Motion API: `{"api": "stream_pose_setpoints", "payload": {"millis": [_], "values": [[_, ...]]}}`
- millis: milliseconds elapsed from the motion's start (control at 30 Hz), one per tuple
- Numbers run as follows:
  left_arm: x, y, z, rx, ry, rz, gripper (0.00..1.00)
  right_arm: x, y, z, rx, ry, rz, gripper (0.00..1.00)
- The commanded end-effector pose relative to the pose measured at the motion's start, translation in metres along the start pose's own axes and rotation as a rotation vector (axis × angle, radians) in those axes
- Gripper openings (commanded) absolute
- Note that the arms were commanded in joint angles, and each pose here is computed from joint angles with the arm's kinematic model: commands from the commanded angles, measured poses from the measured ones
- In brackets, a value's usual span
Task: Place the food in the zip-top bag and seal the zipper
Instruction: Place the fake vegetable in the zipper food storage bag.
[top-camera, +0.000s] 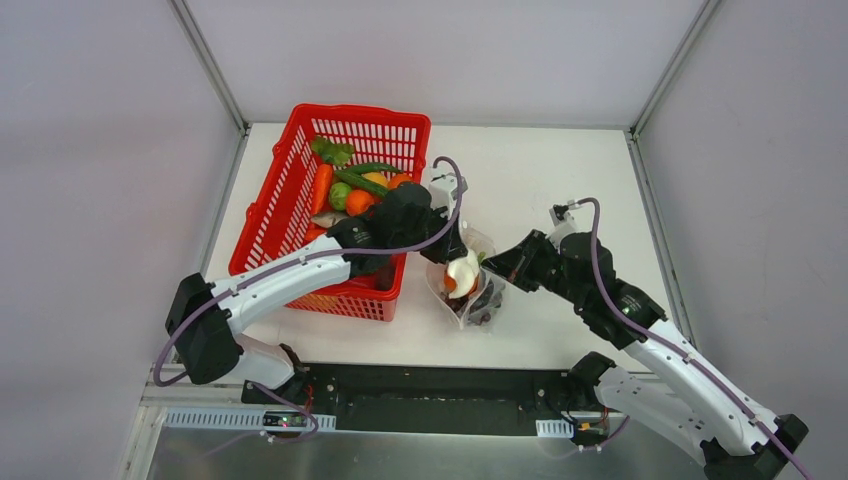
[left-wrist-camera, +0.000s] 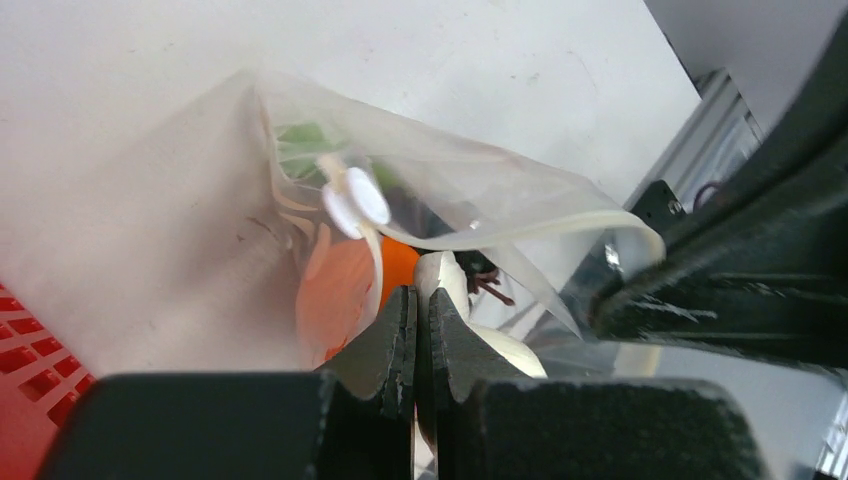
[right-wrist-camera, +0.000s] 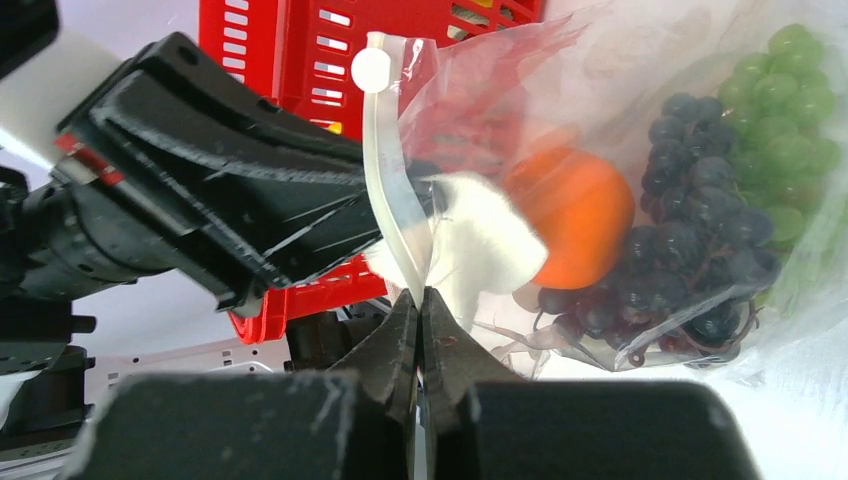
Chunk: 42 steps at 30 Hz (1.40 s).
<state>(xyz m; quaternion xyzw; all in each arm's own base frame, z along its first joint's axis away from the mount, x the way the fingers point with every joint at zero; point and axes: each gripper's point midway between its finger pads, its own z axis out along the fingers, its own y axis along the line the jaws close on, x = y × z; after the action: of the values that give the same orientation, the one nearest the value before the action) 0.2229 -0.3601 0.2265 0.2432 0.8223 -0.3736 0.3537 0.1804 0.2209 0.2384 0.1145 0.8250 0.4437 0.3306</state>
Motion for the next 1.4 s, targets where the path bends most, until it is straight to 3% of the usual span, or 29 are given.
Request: {"api": "stream_pose_setpoints", "payload": {"millis": [0, 167, 367, 500, 533, 600, 700, 800, 1133, 1233, 1367], "values": [[-0.017, 0.003, 0.006, -0.048, -0.094, -0.039, 0.0, -0.015, 0.034, -0.007, -0.114, -0.037, 0.008, 0.0], [-0.035, 0.003, 0.015, -0.039, -0.204, -0.115, 0.01, -0.011, 0.036, -0.001, -0.132, -0.017, 0.045, 0.0], [-0.041, -0.008, 0.033, 0.032, -0.216, -0.12, 0.08, -0.013, 0.032, 0.001, -0.123, -0.035, 0.046, 0.0], [-0.033, 0.003, 0.043, -0.009, -0.202, -0.141, 0.11, -0.016, 0.03, -0.001, -0.121, -0.062, 0.048, 0.0], [-0.032, 0.004, 0.044, -0.015, -0.207, -0.155, 0.15, -0.018, 0.03, -0.002, -0.122, -0.072, 0.056, 0.0], [-0.031, 0.007, 0.044, -0.021, -0.221, -0.167, 0.35, -0.021, 0.031, -0.004, -0.133, -0.093, 0.067, 0.0], [-0.031, 0.013, 0.036, -0.068, -0.211, -0.129, 0.53, -0.026, 0.029, -0.006, -0.13, -0.128, 0.073, 0.0], [-0.037, 0.007, 0.025, -0.056, -0.203, -0.097, 0.62, -0.036, 0.019, -0.007, -0.085, -0.193, 0.087, 0.0], [-0.043, -0.01, -0.029, -0.046, -0.131, 0.043, 0.67, -0.031, -0.005, -0.002, -0.026, -0.212, 0.103, 0.0], [-0.039, -0.02, -0.048, -0.028, -0.037, 0.096, 0.7, -0.031, -0.003, -0.004, -0.038, -0.211, 0.095, 0.0], [-0.028, 0.01, -0.06, -0.197, 0.008, 0.075, 0.7, -0.03, -0.002, -0.008, -0.044, -0.207, 0.075, 0.0]]}}
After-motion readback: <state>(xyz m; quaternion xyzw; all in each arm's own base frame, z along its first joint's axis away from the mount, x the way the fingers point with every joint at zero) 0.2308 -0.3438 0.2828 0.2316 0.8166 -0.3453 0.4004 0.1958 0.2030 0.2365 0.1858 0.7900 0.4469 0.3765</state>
